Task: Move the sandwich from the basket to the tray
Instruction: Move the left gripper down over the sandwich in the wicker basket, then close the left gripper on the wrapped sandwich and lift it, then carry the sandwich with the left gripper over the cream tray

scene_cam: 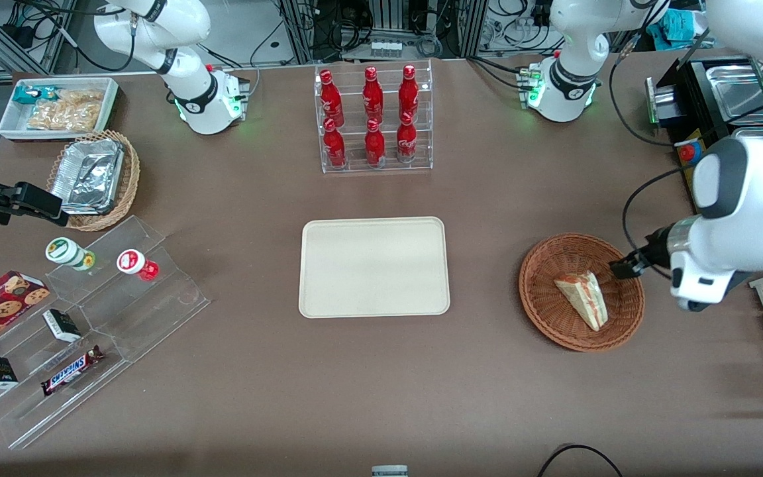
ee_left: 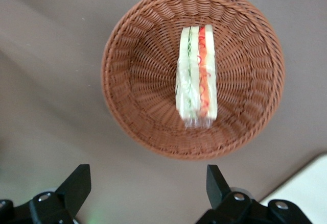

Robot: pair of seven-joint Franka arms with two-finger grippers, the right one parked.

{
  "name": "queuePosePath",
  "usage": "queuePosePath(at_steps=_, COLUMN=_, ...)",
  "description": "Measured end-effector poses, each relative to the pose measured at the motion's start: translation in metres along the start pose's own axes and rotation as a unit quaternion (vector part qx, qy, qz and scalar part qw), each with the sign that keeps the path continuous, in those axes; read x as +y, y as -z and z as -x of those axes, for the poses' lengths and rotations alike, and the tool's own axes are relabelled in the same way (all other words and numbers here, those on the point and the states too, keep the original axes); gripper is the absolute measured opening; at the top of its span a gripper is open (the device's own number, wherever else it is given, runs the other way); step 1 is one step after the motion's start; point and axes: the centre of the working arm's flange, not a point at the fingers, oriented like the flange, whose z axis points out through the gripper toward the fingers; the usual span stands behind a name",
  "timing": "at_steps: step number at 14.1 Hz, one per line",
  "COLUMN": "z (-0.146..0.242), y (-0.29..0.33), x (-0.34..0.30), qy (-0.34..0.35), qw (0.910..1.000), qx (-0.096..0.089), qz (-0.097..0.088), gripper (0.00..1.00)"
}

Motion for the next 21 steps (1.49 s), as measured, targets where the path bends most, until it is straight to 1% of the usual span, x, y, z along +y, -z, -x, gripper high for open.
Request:
queuePosePath(at_steps=1, z=-0.006, y=-0.018, x=0.008, qy=0.013, qw=0.9999, qx=0.0, qz=-0.002, gripper=1.0)
queuePosePath(at_steps=3, z=-0.015, y=-0.05, x=0.023, qy=0.031, qw=0.9994, qx=0.006, qz=-0.014, gripper=1.0)
queuePosePath(at_steps=4, z=-0.017, y=-0.063, x=0.03, qy=0.034, qw=0.9993, qx=0.008, qz=-0.016, gripper=1.0)
queuePosePath(at_steps=7, z=-0.019, y=-0.095, x=0.036, qy=0.035, qw=0.9991, qx=0.021, qz=-0.004, gripper=1.0)
queuePosePath(at_steps=12, z=-0.018, y=-0.132, x=0.035, qy=0.034, qw=0.999, qx=0.028, qz=0.004, gripper=1.0)
queuePosePath(at_steps=13, z=-0.019, y=-0.137, x=0.036, qy=0.034, qw=0.999, qx=0.027, qz=0.005, gripper=0.93)
queuePosePath(at_steps=14, z=-0.02, y=-0.142, x=0.036, qy=0.034, qw=0.9991, qx=0.026, qz=0.005, gripper=0.81)
queuePosePath(at_steps=17, z=-0.022, y=-0.145, x=0.038, qy=0.035, qw=0.999, qx=0.028, qz=0.008, gripper=0.5)
queuePosePath(at_steps=20, z=-0.012, y=-0.129, x=0.058, qy=0.023, qw=0.9987, qx=0.041, qz=0.016, gripper=0.26)
queuePosePath(at_steps=21, z=-0.001, y=-0.12, x=0.073, qy=0.01, qw=0.9988, qx=0.046, qz=0.017, gripper=0.24)
